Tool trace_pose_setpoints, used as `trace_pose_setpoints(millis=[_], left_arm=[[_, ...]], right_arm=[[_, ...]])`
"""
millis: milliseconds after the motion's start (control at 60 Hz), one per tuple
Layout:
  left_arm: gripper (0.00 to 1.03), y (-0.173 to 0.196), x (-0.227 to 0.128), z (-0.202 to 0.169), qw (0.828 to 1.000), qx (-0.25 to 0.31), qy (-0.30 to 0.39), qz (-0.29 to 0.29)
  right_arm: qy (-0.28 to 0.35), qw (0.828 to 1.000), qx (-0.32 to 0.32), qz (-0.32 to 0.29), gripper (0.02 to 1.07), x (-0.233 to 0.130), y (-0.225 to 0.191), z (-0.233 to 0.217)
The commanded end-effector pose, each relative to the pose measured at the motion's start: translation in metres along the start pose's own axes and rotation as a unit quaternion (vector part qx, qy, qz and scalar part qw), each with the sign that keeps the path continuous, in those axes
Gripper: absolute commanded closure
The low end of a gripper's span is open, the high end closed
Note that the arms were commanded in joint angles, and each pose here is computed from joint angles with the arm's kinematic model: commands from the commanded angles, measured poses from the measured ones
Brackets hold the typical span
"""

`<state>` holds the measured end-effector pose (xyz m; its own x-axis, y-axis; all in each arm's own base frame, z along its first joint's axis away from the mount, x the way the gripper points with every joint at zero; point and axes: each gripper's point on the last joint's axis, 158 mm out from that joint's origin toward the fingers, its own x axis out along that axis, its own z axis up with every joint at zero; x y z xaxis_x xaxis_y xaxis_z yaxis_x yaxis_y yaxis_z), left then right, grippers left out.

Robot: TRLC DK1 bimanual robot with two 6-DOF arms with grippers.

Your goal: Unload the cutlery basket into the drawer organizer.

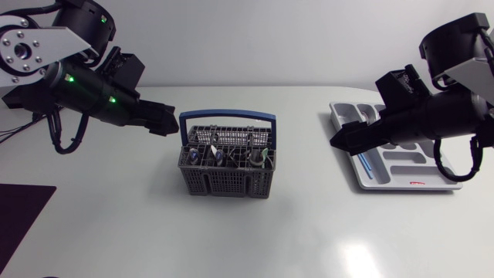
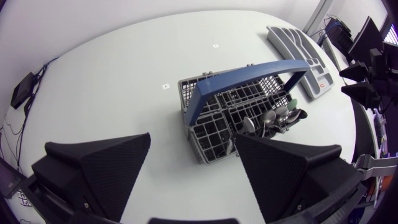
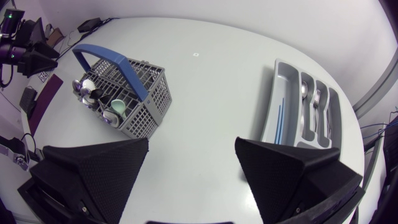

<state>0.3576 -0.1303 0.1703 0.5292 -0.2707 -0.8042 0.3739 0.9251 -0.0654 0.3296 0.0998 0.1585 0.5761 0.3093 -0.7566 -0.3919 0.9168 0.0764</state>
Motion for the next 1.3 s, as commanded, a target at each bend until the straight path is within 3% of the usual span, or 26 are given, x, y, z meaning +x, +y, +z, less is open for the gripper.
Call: trace_pose_setpoints(millis=[0,533,1283], left_arm=[[0.08,-0.006,-0.002,0.008,1.0,0.012,-0.005,-0.011],[0.08,-0.022,0.009,0.009,0.999,0.02,0.001,-0.034],[0.32,-0.053,0.042,-0.024,0.991,0.077,0.05,-0.095]], right_arm=[[0.014,1.0,0.002,0.01,0.07,0.005,0.007,-0.005],[0.062,0.997,-0.029,0.046,0.07,0.024,0.04,-0.032],[0.084,0.993,-0.045,0.066,0.07,0.037,0.061,-0.05]])
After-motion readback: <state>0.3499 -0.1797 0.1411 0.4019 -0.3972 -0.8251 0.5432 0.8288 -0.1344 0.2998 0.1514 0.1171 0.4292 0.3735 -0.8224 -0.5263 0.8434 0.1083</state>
